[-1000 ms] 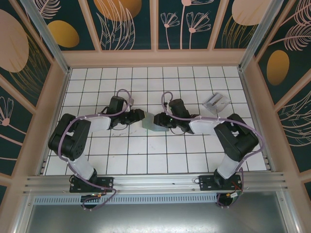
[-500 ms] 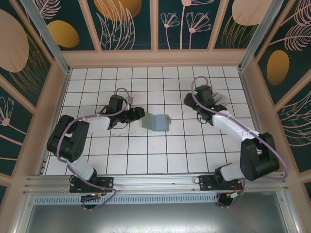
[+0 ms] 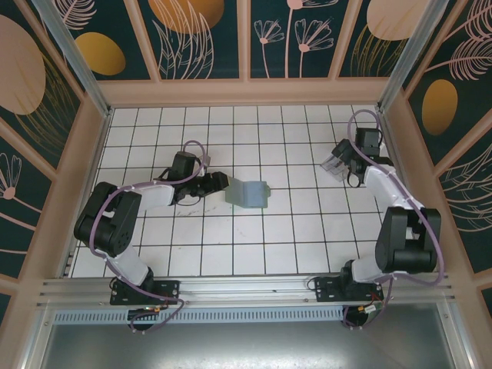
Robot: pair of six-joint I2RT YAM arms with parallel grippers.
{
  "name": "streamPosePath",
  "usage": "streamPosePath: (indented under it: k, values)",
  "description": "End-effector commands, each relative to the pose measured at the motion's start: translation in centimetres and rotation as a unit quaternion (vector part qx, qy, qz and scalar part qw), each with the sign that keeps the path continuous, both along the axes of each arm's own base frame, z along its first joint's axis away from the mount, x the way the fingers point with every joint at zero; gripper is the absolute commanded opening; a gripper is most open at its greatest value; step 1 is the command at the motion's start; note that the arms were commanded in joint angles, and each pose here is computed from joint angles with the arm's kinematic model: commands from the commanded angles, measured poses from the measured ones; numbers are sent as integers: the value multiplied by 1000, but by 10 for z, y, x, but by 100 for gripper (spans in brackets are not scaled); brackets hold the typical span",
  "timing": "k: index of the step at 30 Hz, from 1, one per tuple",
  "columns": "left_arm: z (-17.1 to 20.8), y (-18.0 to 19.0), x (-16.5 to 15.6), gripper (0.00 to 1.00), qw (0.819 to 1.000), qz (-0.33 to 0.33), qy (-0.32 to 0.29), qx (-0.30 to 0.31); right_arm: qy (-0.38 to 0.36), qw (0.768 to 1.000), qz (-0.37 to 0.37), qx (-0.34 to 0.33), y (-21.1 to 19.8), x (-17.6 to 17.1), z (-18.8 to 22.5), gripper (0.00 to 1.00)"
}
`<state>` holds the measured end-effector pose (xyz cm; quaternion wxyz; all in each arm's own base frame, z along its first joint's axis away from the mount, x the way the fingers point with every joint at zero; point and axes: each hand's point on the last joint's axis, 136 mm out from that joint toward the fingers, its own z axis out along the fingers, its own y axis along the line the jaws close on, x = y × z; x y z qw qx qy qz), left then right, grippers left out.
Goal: Put the credit cards into the card holder
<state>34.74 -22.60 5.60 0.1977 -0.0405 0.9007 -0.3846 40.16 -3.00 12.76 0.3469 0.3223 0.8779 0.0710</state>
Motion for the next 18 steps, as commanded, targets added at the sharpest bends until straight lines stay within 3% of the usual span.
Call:
streamPosePath:
  k: [1,5,11,18]
  values:
    - [1,4,1,63,1000,-3,-6,11,-10,997,37,68,8,20,-1,89]
    - [2,5,0,63,1000,-2,-9,15,6,998,47,50,-2,32,-8,86]
    - [5,7,1,63,1000,-1,-13,20,23,997,59,41,-2,39,-12,73]
    - [7,7,3,63,1000,-4,-14,27,39,999,-14,-9,-32,18,-8,64]
